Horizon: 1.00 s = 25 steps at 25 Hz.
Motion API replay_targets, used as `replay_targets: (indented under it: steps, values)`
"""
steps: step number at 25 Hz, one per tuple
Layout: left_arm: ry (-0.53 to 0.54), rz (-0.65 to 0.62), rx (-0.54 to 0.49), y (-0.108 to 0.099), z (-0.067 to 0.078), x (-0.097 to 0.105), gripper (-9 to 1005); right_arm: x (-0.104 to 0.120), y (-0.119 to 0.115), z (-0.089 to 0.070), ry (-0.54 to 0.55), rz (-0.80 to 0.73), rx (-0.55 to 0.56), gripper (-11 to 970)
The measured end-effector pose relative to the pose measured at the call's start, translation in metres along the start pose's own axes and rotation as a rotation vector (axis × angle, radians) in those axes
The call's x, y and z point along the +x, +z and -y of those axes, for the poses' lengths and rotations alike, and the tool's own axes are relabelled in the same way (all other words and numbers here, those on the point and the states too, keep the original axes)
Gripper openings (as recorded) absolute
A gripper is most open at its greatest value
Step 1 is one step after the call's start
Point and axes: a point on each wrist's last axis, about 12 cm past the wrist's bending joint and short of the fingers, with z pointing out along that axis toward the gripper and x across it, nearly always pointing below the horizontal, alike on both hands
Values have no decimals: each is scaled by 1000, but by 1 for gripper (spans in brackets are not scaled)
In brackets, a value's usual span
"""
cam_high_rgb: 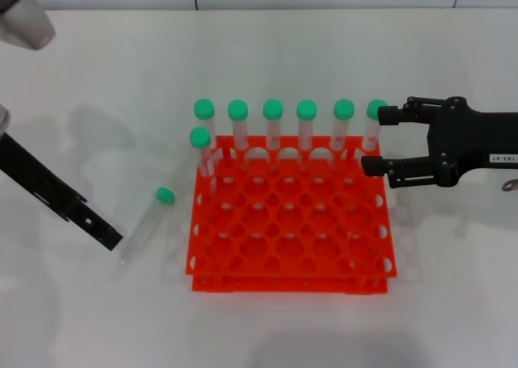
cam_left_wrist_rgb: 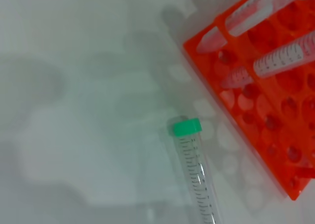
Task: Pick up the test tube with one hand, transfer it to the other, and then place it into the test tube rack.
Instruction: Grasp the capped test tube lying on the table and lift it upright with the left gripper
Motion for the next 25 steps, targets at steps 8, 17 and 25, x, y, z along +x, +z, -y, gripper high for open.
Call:
replay_targets:
  steps: [8, 17, 25]
  values:
    - [16, -43, 4, 16, 3, -2, 837, 0, 1, 0, 0, 1, -1, 844]
    - [15, -56, -8, 24, 1, -1, 801, 0, 1, 0, -2, 1, -1, 843]
    - [33, -65, -9, 29, 3, -3, 769, 0, 1, 0, -4, 1, -2, 843]
